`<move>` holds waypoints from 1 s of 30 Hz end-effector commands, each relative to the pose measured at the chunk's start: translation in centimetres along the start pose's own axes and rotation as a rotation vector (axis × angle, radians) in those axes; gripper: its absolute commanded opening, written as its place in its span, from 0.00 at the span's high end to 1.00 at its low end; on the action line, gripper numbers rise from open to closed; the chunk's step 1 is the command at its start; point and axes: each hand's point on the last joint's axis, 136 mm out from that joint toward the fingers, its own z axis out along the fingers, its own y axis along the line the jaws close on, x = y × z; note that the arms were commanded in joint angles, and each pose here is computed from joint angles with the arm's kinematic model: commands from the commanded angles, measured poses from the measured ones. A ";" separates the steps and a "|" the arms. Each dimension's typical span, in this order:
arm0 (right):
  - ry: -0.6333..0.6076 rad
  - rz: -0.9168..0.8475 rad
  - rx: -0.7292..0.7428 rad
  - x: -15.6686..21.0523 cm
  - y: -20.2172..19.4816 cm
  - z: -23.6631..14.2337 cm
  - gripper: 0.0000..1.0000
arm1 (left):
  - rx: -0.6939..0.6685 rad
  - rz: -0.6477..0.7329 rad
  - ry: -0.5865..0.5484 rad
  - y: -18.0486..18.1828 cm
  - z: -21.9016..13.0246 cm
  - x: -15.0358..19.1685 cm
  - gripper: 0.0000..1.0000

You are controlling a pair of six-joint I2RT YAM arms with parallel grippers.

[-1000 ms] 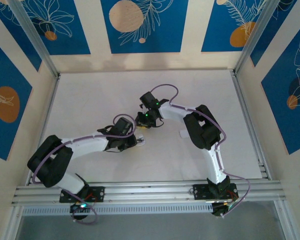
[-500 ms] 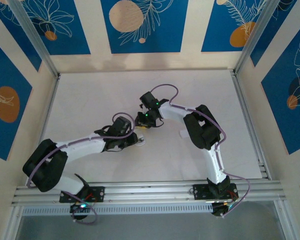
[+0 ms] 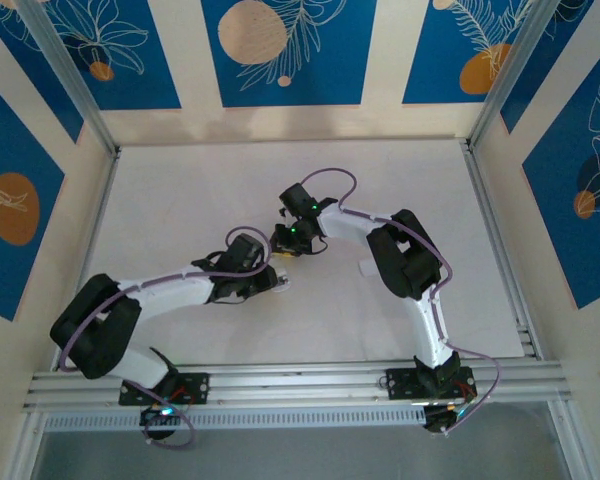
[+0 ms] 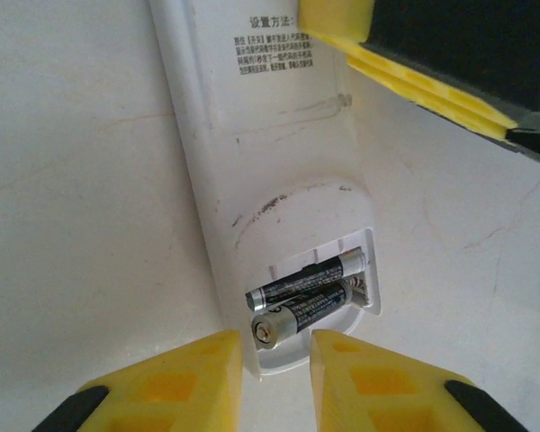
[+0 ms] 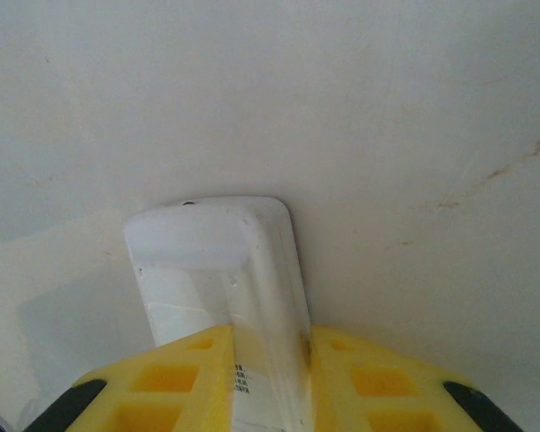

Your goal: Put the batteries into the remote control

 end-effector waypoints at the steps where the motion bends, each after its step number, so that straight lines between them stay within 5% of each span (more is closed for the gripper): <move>1: 0.143 0.050 0.130 4.2 -3.6 2.2 0.73 | -0.003 0.004 -0.005 -0.2 0.3 -0.2 0.74; 30: 0.152 0.048 0.128 4.5 -3.5 2.2 0.75 | -0.050 -0.024 -0.003 1.5 1.3 0.3 0.75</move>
